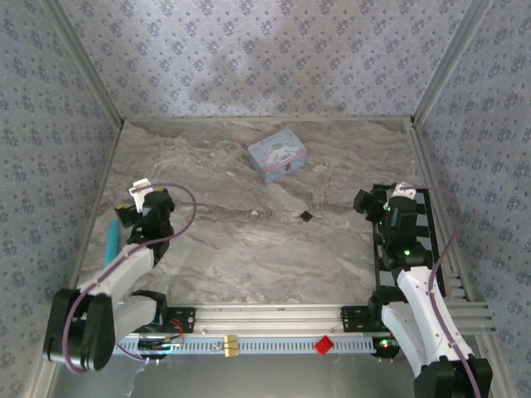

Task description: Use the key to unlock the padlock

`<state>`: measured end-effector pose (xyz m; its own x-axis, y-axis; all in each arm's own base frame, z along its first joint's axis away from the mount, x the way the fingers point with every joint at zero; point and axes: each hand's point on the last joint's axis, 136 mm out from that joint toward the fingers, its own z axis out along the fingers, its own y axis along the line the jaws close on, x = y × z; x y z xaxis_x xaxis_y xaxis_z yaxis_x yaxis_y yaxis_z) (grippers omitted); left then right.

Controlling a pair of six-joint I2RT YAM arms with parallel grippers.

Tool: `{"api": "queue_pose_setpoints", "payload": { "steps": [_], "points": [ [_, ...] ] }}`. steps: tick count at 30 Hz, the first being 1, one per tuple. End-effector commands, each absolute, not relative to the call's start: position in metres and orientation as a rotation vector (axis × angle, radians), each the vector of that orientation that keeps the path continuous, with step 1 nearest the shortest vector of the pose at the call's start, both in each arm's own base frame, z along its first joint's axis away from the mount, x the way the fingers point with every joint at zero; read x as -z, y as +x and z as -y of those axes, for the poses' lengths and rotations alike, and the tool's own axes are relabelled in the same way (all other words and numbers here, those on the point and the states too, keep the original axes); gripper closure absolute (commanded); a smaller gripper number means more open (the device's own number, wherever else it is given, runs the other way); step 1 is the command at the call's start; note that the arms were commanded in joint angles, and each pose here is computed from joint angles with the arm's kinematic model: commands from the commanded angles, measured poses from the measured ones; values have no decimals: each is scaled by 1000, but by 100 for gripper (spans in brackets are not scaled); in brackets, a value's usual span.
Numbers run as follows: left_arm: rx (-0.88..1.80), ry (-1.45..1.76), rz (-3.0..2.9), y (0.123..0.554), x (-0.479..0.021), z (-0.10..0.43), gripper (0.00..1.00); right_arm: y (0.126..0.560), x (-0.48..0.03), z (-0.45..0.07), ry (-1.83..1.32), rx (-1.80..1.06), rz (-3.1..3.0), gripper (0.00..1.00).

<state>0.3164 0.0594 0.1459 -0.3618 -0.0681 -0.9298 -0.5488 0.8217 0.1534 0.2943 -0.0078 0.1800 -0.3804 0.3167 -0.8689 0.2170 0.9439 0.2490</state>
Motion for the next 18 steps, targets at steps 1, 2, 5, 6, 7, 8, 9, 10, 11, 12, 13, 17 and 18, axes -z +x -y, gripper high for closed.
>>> {"api": "queue_pose_setpoints", "payload": {
  "steps": [1,2,5,6,7,8,9,10,11,12,13,17,18],
  "points": [
    [-523,-441,-1846,338,-156,-57,0,309,-186,17,310,8,-1975,1],
    [-522,-422,-1860,342,-151,-54,0,313,-182,19,313,26,-1994,1],
    [-513,-359,-1867,349,-138,-48,0,323,-170,22,295,73,-2024,1],
    [-491,-316,-1858,351,-134,-44,0,325,-165,23,285,87,-2026,1],
    [-444,-243,-1856,354,-130,-33,0,328,-162,23,273,101,-2024,1],
    [-426,-199,-1860,357,-128,-27,0,329,-159,24,256,119,-2024,1],
    [-391,-152,-1880,361,-126,-18,0,331,-156,25,241,134,-2025,1],
    [-384,-138,-1882,363,-126,-15,0,332,-153,25,226,142,-2023,1],
    [-379,-128,-1885,365,-125,-13,0,334,-151,24,214,144,-2023,1],
    [-373,-117,-1880,367,-125,-12,0,336,-150,21,192,144,-2017,1],
    [-372,-105,-1871,369,-126,-12,0,337,-149,19,173,151,-2007,1],
    [-334,-55,-1877,379,-121,-6,0,344,-141,12,101,223,-1963,1],
    [-283,-27,-1875,381,-114,-1,0,346,-139,10,83,237,-1951,1]
  ]
}}
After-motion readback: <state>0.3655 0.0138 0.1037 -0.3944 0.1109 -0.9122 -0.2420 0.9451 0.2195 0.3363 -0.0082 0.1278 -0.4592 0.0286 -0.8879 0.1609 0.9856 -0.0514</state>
